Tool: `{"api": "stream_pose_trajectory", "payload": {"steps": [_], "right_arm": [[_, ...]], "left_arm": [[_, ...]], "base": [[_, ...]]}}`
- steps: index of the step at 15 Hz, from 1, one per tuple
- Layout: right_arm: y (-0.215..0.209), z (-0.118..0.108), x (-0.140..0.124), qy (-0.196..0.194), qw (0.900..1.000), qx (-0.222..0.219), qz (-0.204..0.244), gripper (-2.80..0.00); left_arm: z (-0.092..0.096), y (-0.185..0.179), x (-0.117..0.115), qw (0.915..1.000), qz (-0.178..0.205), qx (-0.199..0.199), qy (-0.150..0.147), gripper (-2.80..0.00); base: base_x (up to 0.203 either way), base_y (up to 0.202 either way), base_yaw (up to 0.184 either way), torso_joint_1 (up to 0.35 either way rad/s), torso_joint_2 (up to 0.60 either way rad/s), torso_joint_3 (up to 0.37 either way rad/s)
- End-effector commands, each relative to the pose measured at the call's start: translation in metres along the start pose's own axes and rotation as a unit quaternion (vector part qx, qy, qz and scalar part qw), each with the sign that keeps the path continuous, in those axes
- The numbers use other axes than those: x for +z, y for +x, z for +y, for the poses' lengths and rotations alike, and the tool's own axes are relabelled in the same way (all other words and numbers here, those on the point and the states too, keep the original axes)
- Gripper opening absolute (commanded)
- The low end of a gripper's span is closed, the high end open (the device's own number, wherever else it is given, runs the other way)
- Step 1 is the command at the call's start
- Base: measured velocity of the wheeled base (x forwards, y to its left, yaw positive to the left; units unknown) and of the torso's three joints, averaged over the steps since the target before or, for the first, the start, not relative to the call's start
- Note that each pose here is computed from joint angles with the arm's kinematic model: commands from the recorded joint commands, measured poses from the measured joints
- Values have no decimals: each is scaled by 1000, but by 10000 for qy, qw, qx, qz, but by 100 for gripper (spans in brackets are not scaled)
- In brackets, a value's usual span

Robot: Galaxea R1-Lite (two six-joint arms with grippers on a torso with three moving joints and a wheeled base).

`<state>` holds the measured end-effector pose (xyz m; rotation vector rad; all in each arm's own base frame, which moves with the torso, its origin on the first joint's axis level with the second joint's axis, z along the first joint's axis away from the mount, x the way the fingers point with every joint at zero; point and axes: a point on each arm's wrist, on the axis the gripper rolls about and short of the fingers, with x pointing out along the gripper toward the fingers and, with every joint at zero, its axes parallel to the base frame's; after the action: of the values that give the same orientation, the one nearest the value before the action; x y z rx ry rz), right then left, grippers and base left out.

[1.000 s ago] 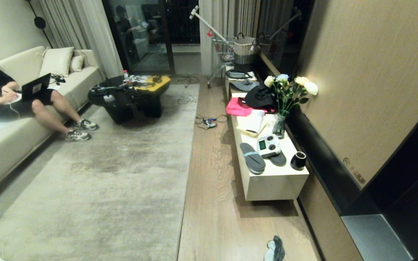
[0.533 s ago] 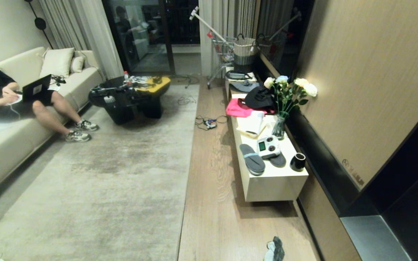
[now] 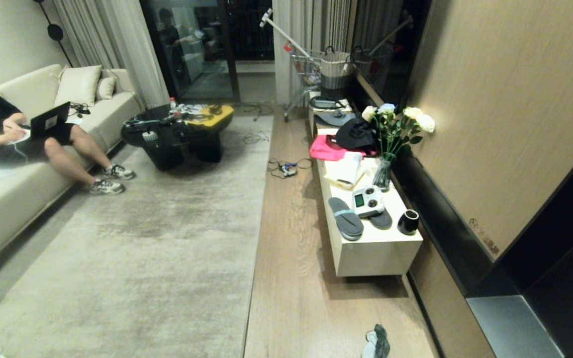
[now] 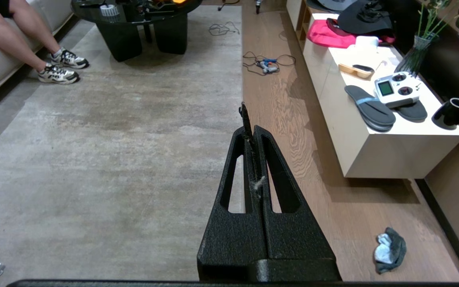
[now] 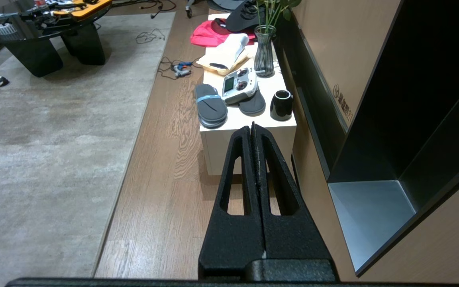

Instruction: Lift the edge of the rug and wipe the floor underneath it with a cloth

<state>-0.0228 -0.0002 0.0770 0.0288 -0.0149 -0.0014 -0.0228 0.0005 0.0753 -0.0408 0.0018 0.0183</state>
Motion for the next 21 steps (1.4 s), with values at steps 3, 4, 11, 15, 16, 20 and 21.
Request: {"api": "stream_pose_trajectory", "payload": {"steps": [3,4,11,15,16,20,21], "right_arm": [[0,0,0,2,10000,0,5,-280],[0,0,0,2,10000,0,5,-280],[0,0,0,2,10000,0,5,-280],[0,0,0,2,10000,0,10,-280],[0,0,0,2,10000,0,5,-280],[0,0,0,17,10000,-1,5,-280],[0,0,0,10,10000,0,5,-280]], "left_arm": [[0,0,0,10000,1,1,-3,-280],[0,0,0,10000,1,1,-3,-280],[0,0,0,10000,-3,0,-3,-280],[0,0,0,10000,3,1,-3,-280],[0,0,0,10000,3,1,-3,-280],[0,0,0,10000,-3,0,-3,-280],[0,0,0,10000,1,1,-3,-280]], "base": [[0,0,0,0,0,0],[0,0,0,0,0,0],[0,0,0,0,0,0],[0,0,0,0,0,0],[0,0,0,0,0,0],[0,0,0,0,0,0],[0,0,0,0,0,0]]}}
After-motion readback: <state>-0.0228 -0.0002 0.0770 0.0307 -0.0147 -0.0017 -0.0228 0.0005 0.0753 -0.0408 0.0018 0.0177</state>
